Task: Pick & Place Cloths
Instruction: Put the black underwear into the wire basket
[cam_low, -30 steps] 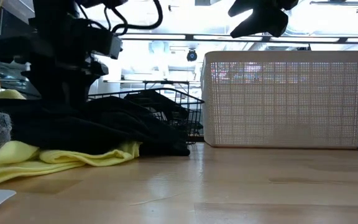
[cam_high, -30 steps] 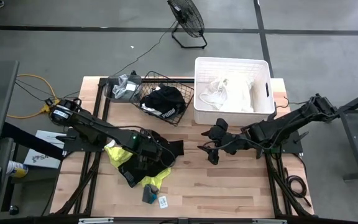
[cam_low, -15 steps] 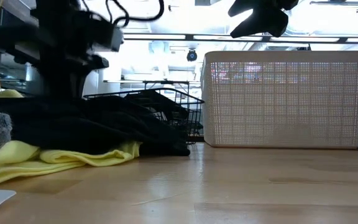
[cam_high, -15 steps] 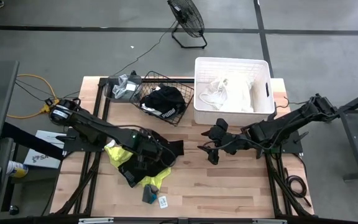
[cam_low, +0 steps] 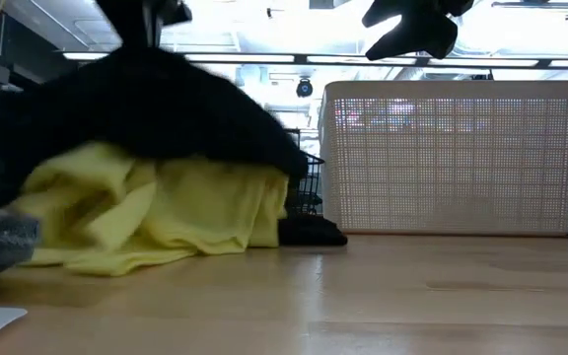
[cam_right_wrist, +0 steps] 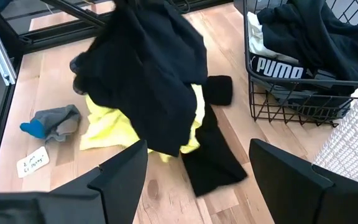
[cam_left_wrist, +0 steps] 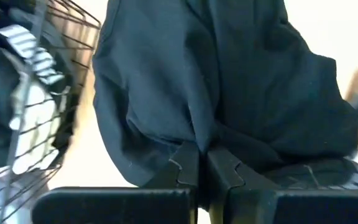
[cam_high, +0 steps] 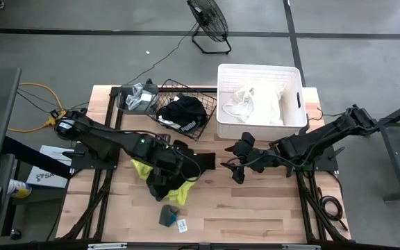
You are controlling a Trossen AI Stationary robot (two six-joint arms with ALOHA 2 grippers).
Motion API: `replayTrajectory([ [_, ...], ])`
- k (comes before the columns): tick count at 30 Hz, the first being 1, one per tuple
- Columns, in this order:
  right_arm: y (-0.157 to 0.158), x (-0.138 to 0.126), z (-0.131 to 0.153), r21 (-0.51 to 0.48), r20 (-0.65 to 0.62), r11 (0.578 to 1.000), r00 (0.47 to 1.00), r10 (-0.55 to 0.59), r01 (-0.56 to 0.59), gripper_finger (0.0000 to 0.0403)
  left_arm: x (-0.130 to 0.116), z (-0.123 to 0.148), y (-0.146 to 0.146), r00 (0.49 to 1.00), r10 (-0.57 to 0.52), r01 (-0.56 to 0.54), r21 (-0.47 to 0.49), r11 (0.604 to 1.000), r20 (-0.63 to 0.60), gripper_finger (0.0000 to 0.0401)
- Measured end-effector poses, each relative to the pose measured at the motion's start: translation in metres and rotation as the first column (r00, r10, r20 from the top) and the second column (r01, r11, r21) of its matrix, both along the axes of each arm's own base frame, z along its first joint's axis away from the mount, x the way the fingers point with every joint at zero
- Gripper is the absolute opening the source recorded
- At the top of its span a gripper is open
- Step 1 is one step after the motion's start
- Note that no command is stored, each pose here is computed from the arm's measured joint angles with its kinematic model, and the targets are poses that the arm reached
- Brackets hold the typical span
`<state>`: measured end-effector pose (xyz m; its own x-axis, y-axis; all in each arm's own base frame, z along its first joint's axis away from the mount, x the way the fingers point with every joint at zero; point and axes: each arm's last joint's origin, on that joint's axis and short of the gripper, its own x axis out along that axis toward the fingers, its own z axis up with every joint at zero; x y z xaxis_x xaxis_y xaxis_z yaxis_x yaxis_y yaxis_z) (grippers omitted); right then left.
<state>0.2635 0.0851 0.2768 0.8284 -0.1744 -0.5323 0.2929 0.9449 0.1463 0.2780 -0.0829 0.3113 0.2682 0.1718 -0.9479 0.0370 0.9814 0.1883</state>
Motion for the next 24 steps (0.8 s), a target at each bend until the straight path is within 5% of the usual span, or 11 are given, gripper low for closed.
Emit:
replayTrajectory([
  [8,0.000,0.000,0.000,0.000,0.000,1.000,1.000,0.000,0.000,0.0275,-0.004,0.037,-0.002,0.999,-0.034,0.036,-0.114,0.993,0.024,0.0001],
  [17,0.000,0.000,0.000,0.001,-0.001,1.000,1.000,0.001,-0.001,0.0275,-0.002,0.024,-0.002,1.000,-0.028,0.029,-0.083,0.996,0.007,0.0003],
  [24,0.000,0.000,0.000,0.001,-0.001,1.000,1.000,0.001,-0.001,0.0275,-0.002,0.021,-0.002,1.000,-0.029,0.029,-0.079,0.996,0.004,0.0061],
])
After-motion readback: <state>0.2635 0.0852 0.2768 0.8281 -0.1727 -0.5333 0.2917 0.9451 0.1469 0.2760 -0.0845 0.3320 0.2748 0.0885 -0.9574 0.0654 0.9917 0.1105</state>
